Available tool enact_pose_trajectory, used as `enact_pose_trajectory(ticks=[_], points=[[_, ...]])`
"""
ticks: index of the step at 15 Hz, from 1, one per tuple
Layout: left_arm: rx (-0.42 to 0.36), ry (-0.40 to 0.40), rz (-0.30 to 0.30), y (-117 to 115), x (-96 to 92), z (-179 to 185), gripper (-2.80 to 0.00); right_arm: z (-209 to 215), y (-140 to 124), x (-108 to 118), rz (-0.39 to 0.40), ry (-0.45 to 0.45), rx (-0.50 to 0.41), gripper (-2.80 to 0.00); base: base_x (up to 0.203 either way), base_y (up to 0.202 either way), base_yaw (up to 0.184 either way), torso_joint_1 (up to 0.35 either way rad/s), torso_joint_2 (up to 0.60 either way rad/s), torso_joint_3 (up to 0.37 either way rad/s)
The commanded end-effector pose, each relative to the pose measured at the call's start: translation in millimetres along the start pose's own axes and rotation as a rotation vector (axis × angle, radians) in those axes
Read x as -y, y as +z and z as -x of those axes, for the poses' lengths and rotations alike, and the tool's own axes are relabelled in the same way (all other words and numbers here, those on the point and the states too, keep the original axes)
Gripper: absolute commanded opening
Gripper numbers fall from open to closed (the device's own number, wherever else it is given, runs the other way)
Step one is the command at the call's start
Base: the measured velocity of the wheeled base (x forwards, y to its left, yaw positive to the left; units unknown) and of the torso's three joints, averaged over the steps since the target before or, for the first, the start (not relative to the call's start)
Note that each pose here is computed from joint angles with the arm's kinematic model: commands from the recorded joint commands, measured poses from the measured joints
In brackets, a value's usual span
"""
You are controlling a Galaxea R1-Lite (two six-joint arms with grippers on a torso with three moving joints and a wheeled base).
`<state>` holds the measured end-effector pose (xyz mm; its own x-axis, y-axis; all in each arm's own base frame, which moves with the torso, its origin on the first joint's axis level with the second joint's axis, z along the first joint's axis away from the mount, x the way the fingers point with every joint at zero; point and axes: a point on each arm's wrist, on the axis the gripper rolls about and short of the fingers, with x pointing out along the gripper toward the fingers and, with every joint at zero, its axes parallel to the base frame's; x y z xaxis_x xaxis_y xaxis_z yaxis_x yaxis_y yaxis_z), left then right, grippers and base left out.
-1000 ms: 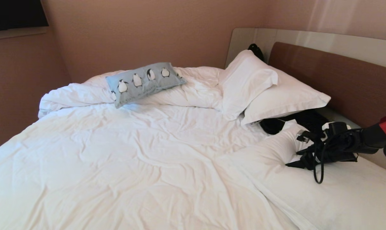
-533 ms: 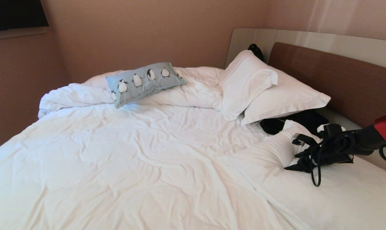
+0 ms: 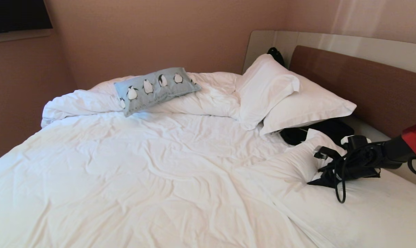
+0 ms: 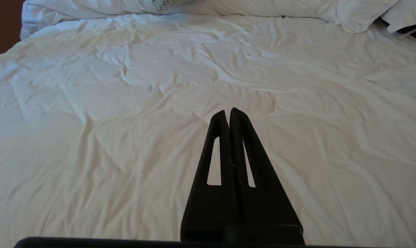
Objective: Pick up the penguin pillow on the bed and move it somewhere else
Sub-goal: Place the pillow at the bedside
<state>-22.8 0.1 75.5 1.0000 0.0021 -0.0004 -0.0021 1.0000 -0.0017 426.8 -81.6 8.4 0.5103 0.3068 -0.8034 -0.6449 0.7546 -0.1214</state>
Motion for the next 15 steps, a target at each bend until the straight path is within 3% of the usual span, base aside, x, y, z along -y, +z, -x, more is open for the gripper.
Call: enact_pose_trajectory(ticks=[1, 15], points=[[0.000, 0.001, 0.000, 0.0, 0.0, 0.0, -2.80, -3.3, -2.8, -0.9, 0.008, 0.009, -0.006, -2.80, 0.000, 0.000, 0.000, 0.000, 0.00, 0.000], [-0.001, 0.001, 0.000, 0.0, 0.0, -0.1, -2.80, 13.4, 10.0, 2.1, 0.022, -0.020, 0.034, -2.80, 0.000, 0.000, 0.000, 0.000, 0.00, 0.000]])
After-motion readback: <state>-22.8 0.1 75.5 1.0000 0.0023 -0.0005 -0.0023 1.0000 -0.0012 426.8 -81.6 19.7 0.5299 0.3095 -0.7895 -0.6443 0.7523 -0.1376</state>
